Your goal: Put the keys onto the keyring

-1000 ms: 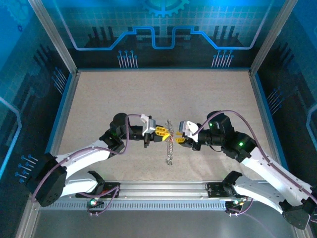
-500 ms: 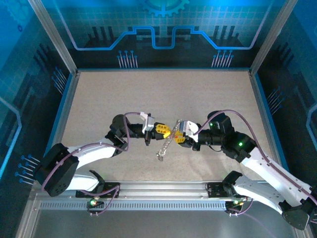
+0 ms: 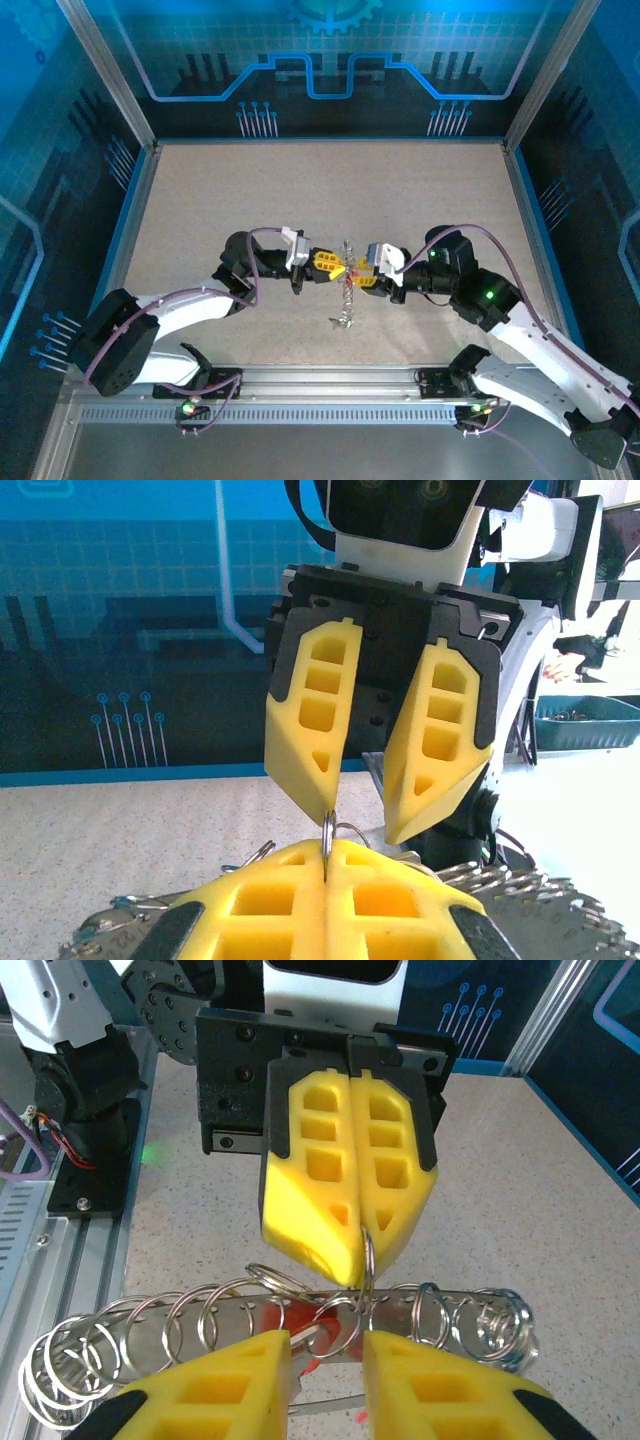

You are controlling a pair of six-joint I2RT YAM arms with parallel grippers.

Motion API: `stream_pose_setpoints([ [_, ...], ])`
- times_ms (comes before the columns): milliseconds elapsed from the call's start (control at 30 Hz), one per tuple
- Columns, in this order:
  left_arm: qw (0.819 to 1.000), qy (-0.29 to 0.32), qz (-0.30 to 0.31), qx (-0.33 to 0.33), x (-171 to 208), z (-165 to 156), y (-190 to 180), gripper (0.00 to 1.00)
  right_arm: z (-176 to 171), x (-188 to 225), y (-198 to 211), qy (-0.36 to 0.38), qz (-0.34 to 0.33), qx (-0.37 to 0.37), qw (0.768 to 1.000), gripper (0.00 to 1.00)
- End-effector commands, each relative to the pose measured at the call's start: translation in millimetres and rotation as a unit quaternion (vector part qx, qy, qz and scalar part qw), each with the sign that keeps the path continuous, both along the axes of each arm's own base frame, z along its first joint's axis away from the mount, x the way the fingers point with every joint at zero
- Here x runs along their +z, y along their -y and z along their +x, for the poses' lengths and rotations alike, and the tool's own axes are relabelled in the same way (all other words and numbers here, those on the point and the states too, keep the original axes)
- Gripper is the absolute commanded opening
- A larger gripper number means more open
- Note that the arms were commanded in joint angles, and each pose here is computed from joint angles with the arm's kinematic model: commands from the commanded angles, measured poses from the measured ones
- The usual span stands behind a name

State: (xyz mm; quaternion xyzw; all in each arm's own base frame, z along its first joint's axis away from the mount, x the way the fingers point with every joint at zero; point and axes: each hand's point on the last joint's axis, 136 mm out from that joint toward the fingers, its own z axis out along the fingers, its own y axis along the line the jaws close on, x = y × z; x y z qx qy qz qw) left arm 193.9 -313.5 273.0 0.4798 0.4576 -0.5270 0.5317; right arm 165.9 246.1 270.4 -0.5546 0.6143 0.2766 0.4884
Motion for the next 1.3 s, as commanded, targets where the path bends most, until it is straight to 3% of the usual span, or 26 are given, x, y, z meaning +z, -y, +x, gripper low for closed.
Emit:
stream_pose_setpoints([
  [0, 0.999, 0.025, -0.015, -0.015, 7.6, -7.6, -0.9, 0.00, 6.4, 1.6, -0.6, 0.002, 0.009, -0.009, 1.000, 0.24],
  [367, 0.999, 0.028, -0.029, -0.020, 12.6, -9.9, -1.0, 0.00, 8.8, -0.2, -11.5, -0.015, 0.014, 0.009, 1.000, 0.03],
  [500, 0.999, 0.028, -0.035, -0.021, 13.8, -10.3, 0.5, 0.00, 7.3, -3.2, -15.7, -0.021, 0.012, 0.015, 1.000, 0.04],
  [667, 0.999, 0.029, -0.032, -0.023, 9.5, -13.9, 8.6, 0.00, 6.1, -2.1, -21.0, -0.019, 0.021, 0.018, 0.999, 0.14],
  [867, 0.999, 0.023, -0.041, -0.014, 6.5, -11.8, 10.5, 0.00, 6.4, 1.8, -21.6, -0.011, 0.036, 0.017, 0.999, 0.18],
  [1100, 0.999, 0.020, -0.045, -0.006, 4.7, -8.8, 10.3, 0.00, 5.9, -2.2, -17.6, -0.012, 0.026, 0.011, 1.000, 0.01],
  [1267, 1.000, 0.018, -0.008, 0.003, -13.3, -7.6, 10.6, 0.07, 3.4, -7.1, -11.4, -0.008, -0.008, 0.011, 1.000, 0.00],
])
